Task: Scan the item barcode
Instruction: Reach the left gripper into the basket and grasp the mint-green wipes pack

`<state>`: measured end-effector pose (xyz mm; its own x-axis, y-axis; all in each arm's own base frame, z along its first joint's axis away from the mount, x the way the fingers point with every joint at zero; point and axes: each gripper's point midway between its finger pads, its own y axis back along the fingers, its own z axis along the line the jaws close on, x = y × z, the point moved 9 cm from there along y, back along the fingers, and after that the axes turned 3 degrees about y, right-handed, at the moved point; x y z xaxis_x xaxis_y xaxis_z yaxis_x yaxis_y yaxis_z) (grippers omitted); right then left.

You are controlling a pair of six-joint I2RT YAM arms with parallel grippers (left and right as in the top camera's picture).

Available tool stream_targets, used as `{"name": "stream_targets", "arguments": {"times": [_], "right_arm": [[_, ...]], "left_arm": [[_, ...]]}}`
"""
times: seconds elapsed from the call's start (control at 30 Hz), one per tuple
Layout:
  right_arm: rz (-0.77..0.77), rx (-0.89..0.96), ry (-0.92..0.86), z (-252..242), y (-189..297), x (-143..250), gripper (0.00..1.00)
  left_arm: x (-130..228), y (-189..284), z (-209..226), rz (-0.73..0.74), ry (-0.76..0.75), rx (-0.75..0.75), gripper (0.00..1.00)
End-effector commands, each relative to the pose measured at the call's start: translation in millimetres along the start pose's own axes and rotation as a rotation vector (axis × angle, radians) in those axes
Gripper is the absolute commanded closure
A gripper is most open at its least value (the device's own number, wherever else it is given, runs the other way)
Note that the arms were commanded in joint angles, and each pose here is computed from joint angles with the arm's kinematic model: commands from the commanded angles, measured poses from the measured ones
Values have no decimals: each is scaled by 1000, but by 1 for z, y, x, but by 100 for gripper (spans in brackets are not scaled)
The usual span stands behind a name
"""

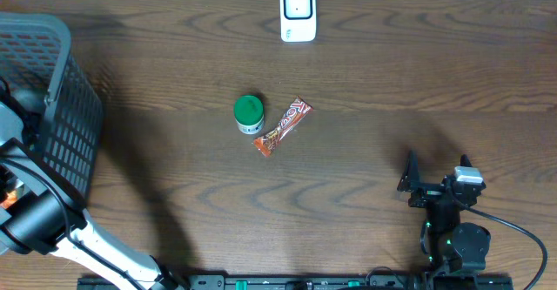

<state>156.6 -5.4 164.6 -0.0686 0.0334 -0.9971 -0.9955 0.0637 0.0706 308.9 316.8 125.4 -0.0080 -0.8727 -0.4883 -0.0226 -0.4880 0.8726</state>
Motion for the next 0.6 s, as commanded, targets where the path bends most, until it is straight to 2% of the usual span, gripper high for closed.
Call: {"name": "stream_targets", "arguments": {"times": [0.0,0.1,0.23,0.3,0.43,0.57], "right_arm": [[0,-5,13,1,0,1,1],[0,-5,13,1,0,1,1],[0,-5,13,1,0,1,1],[0,-5,13,1,0,1,1],[0,-5,13,1,0,1,1],[0,-5,13,1,0,1,1]], "left_arm": [[2,-11,-1,-11,9,-26,12],[5,-16,-1,-5,5,-33,13],[6,-18,-1,0,3,-37,27],[6,-19,-1,0,3,-37,27],[7,-18,-3,-3,-2,-32,11],[10,-22,-10,-13,-29,-17,8]]}}
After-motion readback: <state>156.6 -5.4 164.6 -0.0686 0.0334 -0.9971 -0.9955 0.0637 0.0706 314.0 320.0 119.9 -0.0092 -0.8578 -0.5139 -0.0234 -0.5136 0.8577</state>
